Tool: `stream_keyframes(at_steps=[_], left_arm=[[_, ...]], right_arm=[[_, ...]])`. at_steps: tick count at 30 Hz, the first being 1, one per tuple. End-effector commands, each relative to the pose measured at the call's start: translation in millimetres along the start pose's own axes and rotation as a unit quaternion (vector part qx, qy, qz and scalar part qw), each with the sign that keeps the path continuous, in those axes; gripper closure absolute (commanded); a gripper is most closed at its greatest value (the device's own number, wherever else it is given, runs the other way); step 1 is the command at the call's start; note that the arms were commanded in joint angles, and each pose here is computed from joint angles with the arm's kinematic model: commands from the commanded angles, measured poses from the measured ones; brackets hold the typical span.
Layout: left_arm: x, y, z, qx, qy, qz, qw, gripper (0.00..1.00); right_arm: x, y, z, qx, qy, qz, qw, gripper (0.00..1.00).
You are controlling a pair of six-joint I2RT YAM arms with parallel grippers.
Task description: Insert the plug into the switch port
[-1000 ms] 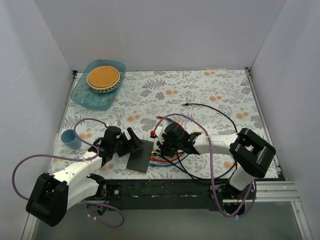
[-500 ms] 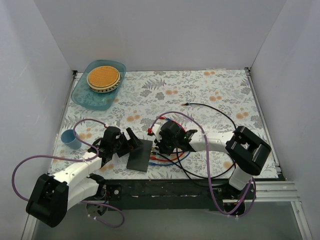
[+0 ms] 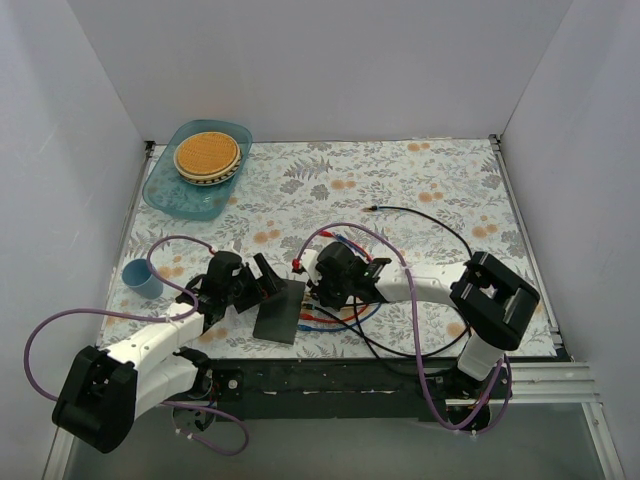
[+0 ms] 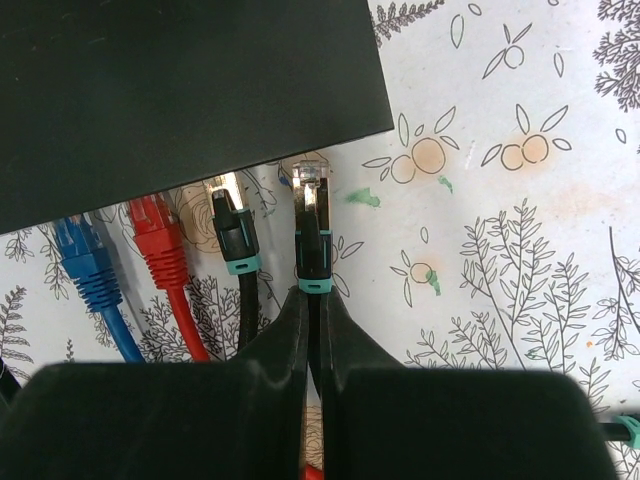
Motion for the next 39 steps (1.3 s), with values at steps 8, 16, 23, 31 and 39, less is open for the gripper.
stream_keyframes(at_steps=[8,16,23,31,39], left_arm=[[-22.3,-19.4,1.2,0.021,-0.019,0.021,0.999,0.08],[-25.6,-22.4,-0.5,0.026,-0.025,0.024,0.999,0.08],[-25.5,-25.2,0.7,0.033,-0.024,0.027,0.999,0.07],[-22.1,-25.2,6.4,0.040,-0.017,0.027,0.999,0.06],[-16.2,-24.0,11.0,0.055,-0.015,0.032,0.998,0.06]], right_arm=[[32.1,-5.2,5.0,0.022,0.088,-0.009,0.996,0.99],[33.0,-5.2,6.8,0.037,0.110,-0.014,0.993,0.99],[30.3,-7.4,6.2,0.061,0.118,-0.028,0.991,0.99],[16.3,6.4,7.0,0.049,0.084,-0.035,0.995,0.99],[4.7,23.0,6.8,0.020,0.035,-0.045,0.998,0.99]])
Point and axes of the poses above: each gripper's point midway between its finger pads, its own z axis out along the fingers, its own y axis along the line the jaws close on, x = y × z, the point moved 1 cm from there along -z, back along the fingers, and after that the axes turned 9 degrees about z, right-handed, at the moved point
